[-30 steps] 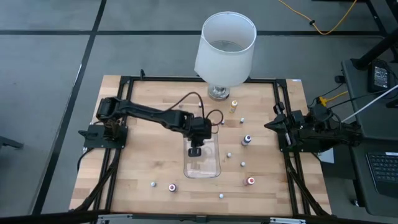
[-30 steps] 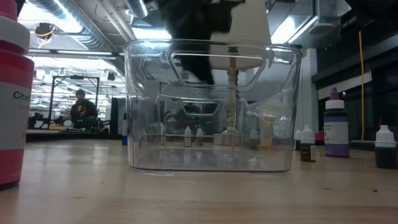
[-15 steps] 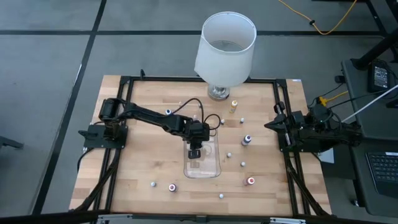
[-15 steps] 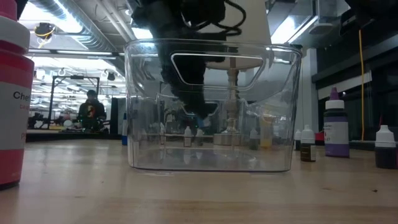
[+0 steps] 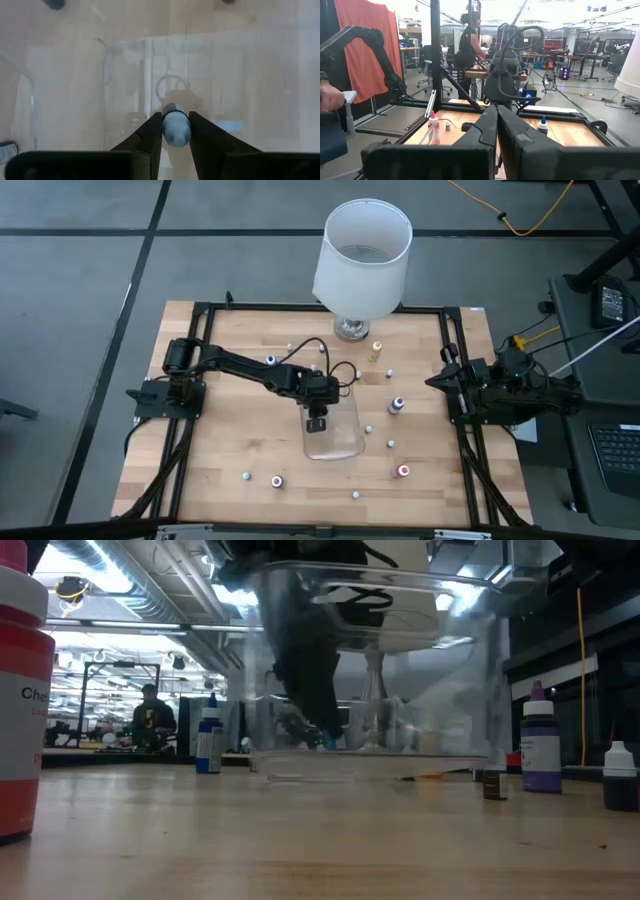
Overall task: Pick & Place food coloring
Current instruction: Put the bottom left small blue food coloring bottle into the transparent bin
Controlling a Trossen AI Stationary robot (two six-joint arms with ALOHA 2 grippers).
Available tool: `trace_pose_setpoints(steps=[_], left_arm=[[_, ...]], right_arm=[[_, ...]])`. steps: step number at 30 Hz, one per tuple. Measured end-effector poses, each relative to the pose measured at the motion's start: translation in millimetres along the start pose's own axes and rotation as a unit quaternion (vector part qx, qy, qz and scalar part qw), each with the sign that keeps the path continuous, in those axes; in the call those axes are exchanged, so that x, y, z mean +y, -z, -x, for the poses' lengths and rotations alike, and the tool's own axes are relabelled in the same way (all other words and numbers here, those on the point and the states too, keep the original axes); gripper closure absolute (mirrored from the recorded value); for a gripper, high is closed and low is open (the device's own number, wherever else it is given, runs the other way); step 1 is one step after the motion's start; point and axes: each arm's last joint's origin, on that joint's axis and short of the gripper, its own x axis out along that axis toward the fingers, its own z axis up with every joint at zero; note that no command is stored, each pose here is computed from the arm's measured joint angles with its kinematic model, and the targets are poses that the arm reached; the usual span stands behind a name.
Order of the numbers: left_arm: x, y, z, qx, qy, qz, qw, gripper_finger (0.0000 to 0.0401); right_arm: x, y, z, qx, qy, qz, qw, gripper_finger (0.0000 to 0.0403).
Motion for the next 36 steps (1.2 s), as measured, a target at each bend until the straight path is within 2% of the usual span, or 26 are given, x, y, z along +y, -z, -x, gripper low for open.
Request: trace_pose_setpoints(steps=[6, 13, 16, 25, 29, 36], left_arm=[[-11, -5, 7, 0.019, 0.006, -0.021, 1.000, 0.0316], [-21, -30, 32, -0.007, -0.014, -0.056, 0.998, 0.0324], [-24, -39, 45, -0.014, -0.037, -0.084, 0.996, 0.0319], [-41, -45, 56, -0.028, -0.013, -0.182, 0.983, 0.0323], [-44, -47, 50, -0.025, 0.005, -0.193, 0.981, 0.0320], [-41, -49, 15, 0.007, 0.035, -0.207, 0.978, 0.0323]], right_arm=[[0, 0, 0, 0.000, 0.000, 0.000, 1.000, 0.0387], [0, 0, 0, 0.000, 0.000, 0.001, 1.000, 0.0387], [0, 0, 0, 0.000, 0.000, 0.002, 1.000, 0.0387], [0, 0, 0, 0.000, 0.000, 0.002, 1.000, 0.0387], [0, 0, 0, 0.000, 0.001, 0.002, 1.000, 0.0387], [0, 0, 0, 0.001, 0.001, 0.000, 1.000, 0.0387]])
